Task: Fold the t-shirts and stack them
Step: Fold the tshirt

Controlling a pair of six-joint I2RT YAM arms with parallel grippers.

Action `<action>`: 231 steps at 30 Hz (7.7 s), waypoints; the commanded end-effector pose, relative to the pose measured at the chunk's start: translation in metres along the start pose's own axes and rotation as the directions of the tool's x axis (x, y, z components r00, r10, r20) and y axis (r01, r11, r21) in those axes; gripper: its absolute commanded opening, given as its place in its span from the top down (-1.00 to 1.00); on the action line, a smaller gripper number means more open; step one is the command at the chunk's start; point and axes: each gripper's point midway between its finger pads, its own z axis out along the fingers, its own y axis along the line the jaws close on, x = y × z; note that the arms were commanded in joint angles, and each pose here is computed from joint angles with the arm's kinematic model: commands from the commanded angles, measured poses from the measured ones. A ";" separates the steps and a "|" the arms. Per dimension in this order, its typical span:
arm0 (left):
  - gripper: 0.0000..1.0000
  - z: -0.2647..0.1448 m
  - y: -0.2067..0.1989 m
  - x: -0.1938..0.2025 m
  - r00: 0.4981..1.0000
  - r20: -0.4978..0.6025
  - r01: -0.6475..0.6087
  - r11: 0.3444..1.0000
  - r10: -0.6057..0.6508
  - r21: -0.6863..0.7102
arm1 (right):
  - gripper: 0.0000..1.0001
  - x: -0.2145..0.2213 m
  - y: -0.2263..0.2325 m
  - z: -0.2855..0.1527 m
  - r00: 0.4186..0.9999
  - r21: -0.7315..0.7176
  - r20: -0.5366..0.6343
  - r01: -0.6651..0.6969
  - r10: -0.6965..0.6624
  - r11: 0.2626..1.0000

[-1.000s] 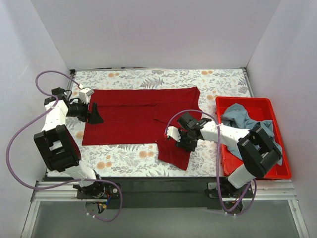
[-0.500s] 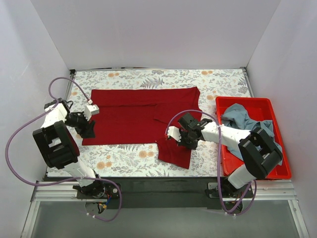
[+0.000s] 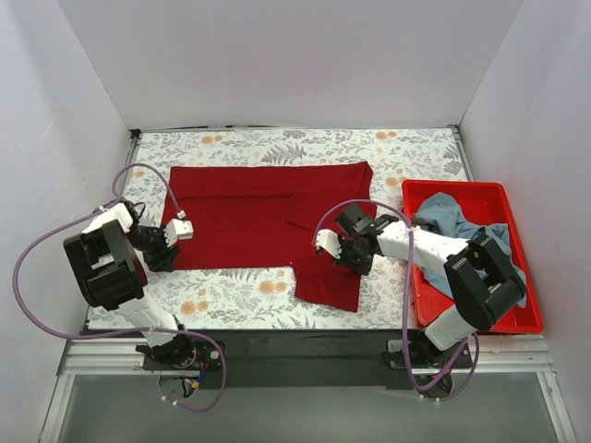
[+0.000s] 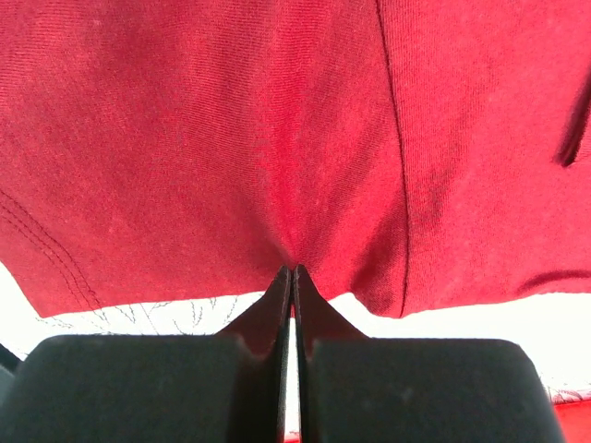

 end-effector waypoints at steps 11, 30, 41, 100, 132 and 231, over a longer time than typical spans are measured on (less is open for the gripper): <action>0.49 0.016 -0.024 0.021 0.991 -0.072 -0.113 0.994 0.113 -0.007 | 0.97 0.007 0.012 -0.011 1.000 -0.056 -0.014 -0.017 0.016 0.998; 0.06 -0.003 -0.029 0.005 0.985 -0.043 -0.172 0.982 0.169 -0.082 | 0.97 0.011 0.015 -0.013 0.999 -0.058 -0.029 -0.021 0.019 0.998; 0.06 -0.028 -0.004 -0.025 0.987 0.051 -0.141 0.975 0.152 -0.171 | 0.97 0.011 0.015 -0.012 0.999 -0.070 -0.033 -0.023 0.021 0.997; 1.00 -0.052 0.033 -0.046 0.969 0.246 0.064 0.975 -0.010 -0.211 | 0.97 -0.042 -0.058 -0.080 0.990 0.078 0.113 0.075 -0.083 0.994; 1.00 -0.070 0.115 -0.061 0.904 0.413 0.235 0.936 -0.112 -0.260 | 0.97 -0.080 -0.186 -0.096 0.984 0.208 0.092 0.132 -0.154 0.969; -0.07 -0.053 0.094 -0.149 0.666 0.534 0.604 0.797 -0.521 0.025 | 0.97 -0.017 -0.137 -0.026 0.860 -0.222 0.166 -0.445 0.483 0.868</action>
